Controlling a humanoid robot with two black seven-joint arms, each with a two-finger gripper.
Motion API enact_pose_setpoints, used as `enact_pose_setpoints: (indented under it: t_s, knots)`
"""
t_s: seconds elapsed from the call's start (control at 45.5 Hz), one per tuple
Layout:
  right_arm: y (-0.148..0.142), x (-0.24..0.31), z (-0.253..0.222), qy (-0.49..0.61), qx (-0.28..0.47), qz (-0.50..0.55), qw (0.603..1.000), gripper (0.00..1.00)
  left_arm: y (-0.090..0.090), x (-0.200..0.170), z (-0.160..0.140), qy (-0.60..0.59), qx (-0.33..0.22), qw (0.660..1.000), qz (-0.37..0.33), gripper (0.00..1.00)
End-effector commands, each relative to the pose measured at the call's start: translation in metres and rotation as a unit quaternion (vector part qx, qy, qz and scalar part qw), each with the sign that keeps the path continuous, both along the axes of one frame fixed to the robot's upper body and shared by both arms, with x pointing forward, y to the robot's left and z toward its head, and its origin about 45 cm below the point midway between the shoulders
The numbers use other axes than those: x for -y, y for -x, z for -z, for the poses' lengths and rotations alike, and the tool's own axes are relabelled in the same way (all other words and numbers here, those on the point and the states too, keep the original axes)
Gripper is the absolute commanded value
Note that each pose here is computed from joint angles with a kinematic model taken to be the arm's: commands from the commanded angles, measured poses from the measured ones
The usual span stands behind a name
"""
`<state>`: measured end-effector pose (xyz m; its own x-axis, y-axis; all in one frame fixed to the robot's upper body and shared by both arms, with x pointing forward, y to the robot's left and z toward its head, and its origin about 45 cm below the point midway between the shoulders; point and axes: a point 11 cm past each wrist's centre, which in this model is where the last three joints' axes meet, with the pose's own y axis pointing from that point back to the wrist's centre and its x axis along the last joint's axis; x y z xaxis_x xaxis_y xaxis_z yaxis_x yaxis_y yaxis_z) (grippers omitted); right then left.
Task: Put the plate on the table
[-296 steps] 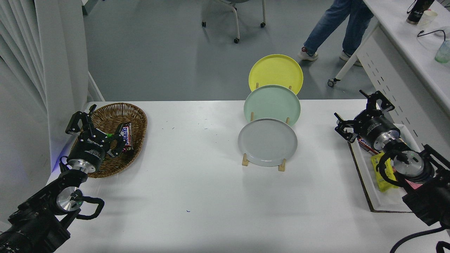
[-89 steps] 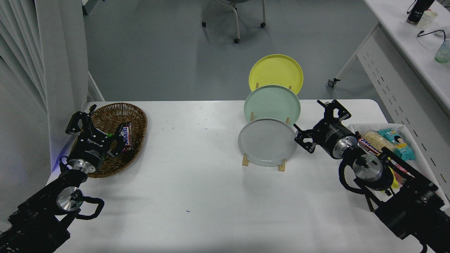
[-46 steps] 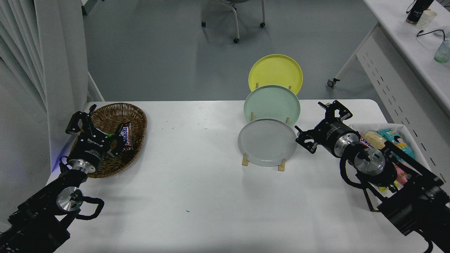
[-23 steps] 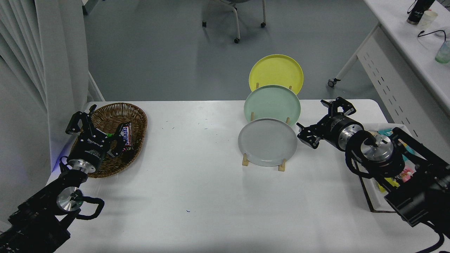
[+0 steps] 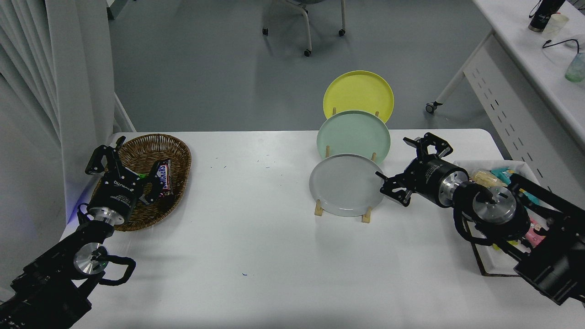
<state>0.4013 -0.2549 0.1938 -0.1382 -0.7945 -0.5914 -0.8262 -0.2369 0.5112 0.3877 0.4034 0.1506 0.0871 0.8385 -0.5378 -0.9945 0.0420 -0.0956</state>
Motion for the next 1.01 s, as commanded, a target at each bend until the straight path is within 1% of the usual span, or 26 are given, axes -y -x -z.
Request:
enact_pose_setpoints:
  t_s: [0.0, 0.088, 0.44, 0.549, 0.681, 0.791, 0.989]
  knots:
    - [-0.005, 0.013, 0.009, 0.060, 0.001, -0.002, 0.998, 0.98, 0.000, 0.000, 0.000, 0.000, 0.000, 1.000, 0.000, 0.98]
    - [-0.013, 0.020, 0.007, 0.055, 0.007, 0.018, 0.998, 0.98, 0.000, 0.000, 0.000, 0.000, 0.000, 1.000, 0.000, 0.98]
    - [-0.039, -0.026, 0.008, -0.010, 0.025, 0.040, 0.999, 0.99, 0.000, 0.000, 0.000, 0.000, 0.000, 1.000, 0.000, 0.98]
    - [-0.037, -0.046, 0.012, -0.016, 0.027, 0.027, 0.999, 0.99, 0.000, 0.000, 0.000, 0.000, 0.001, 1.000, 0.001, 0.98]
    - [-0.030, -0.056, 0.020, -0.023, 0.017, 0.021, 0.999, 0.99, 0.000, 0.000, 0.000, 0.000, 0.000, 1.000, 0.000, 0.98]
    - [-0.027, -0.065, 0.024, -0.025, 0.013, 0.016, 0.999, 0.98, 0.000, 0.000, 0.000, 0.000, 0.000, 1.000, 0.000, 0.98]
    - [-0.028, -0.069, 0.024, -0.009, 0.030, 0.015, 0.999, 0.98, 0.000, 0.000, 0.000, 0.000, -0.001, 1.000, 0.000, 0.98]
